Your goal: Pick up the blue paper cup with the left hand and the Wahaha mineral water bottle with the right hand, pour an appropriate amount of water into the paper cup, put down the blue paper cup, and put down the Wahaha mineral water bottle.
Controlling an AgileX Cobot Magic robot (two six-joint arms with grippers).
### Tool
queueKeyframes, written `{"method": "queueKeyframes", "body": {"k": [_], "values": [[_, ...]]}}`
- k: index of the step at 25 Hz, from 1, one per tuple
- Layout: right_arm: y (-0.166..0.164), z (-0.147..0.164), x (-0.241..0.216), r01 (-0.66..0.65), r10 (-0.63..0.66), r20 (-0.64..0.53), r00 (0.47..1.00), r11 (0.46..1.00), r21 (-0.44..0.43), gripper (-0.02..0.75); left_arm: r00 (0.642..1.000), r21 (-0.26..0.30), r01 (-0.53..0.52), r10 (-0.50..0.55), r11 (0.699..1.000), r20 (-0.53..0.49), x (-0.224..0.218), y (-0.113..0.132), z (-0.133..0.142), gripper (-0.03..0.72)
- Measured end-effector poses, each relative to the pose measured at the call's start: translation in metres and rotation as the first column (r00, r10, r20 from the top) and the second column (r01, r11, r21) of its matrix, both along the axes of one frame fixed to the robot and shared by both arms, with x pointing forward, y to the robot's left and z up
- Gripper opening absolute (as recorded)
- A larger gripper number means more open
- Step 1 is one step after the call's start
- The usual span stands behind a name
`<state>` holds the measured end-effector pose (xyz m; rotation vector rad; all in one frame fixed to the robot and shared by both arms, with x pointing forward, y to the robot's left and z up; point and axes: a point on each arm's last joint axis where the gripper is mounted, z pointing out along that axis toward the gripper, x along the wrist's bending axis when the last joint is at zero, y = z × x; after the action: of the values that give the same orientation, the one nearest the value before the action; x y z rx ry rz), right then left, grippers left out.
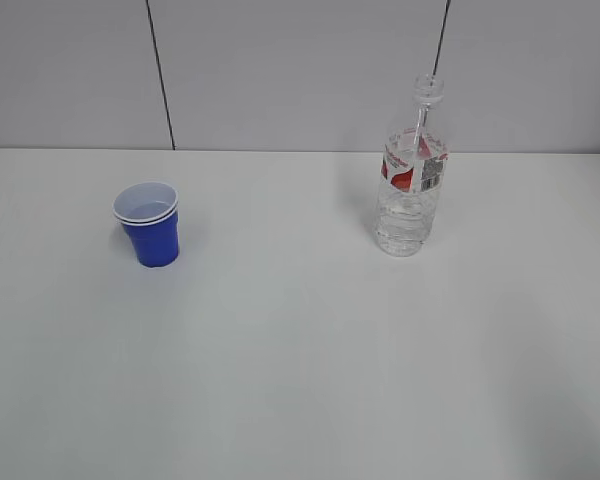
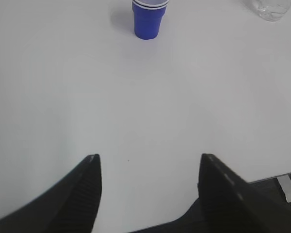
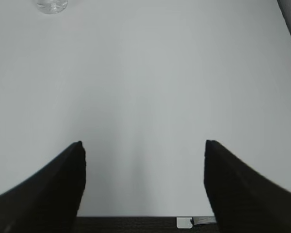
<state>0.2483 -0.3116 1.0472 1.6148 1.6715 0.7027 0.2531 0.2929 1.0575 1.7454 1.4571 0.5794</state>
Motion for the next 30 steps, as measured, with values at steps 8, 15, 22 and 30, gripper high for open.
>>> {"method": "queueKeyframes", "body": {"k": [8, 15, 22, 30], "values": [[0.0, 0.0, 0.0, 0.0, 0.0, 0.0, 1.0, 1.0, 0.0, 0.57, 1.0, 0.0, 0.0, 0.0, 1.0, 0.0, 0.0, 0.0, 0.0, 0.477], [0.0, 0.0, -0.001, 0.0, 0.0, 0.007, 1.0, 1.0, 0.001, 0.571, 0.997, -0.015, -0.068, 0.068, 0.998, 0.035, -0.005, 0.002, 0.001, 0.477], [-0.001, 0.0, -0.011, 0.002, -0.003, 0.074, 0.997, 1.0, 0.006, 0.571, 0.976, -0.024, -0.208, 0.209, 0.978, 0.067, -0.01, 0.004, 0.001, 0.472], [-0.001, 0.0, -0.019, 0.028, -0.029, 0.121, 0.992, 1.0, 0.01, 0.571, 0.947, -0.043, -0.293, 0.296, 0.955, 0.127, -0.02, 0.004, 0.001, 0.458]]}}
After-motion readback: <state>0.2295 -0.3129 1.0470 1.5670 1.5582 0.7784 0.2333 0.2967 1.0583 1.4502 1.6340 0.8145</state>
